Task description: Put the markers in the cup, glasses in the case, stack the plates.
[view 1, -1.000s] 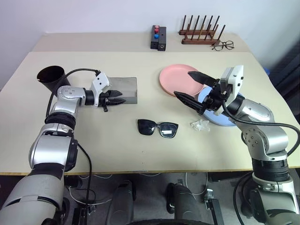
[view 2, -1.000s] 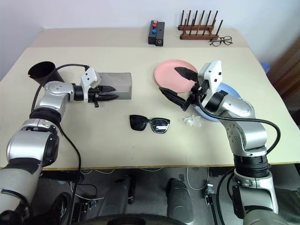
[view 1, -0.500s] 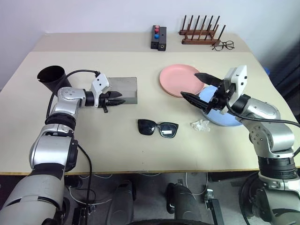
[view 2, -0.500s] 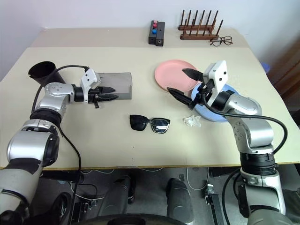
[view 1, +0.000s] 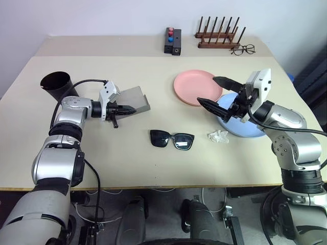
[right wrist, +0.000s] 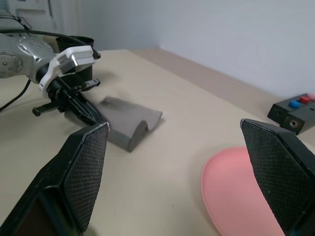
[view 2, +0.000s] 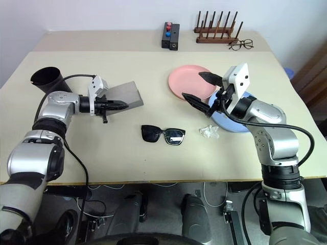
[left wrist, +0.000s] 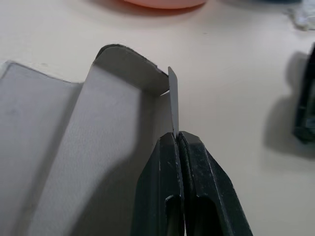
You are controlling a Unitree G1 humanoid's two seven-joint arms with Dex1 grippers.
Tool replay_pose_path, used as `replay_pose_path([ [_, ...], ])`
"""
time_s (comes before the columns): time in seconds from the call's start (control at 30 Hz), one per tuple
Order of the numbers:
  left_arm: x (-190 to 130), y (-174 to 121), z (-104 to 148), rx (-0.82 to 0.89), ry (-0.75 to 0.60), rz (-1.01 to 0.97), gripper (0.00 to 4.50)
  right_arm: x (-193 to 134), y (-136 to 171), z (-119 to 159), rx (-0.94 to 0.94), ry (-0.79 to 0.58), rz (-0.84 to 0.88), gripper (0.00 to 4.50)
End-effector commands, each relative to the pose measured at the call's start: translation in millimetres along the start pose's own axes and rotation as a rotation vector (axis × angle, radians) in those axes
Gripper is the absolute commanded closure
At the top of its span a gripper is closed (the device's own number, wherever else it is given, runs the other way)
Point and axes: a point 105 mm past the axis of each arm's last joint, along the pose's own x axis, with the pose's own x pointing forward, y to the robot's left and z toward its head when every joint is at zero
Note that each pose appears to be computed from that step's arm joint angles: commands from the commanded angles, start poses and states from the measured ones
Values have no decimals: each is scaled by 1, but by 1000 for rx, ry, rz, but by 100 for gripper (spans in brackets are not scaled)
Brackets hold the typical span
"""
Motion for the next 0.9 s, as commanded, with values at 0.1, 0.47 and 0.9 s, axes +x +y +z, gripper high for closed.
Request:
replay_pose_path([
  [0.1, -32, -13, 24, 50, -30, -118, 445, 1, 1, 12, -32, -47, 8, 12],
  [0.47, -64, -50, 9, 128, 157, -209, 445, 4, 2, 13, -20, -63, 19, 12],
  [0.9, -80, -90, -4, 90, 175, -285, 445, 3, 0, 16, -22, -68, 25, 12],
])
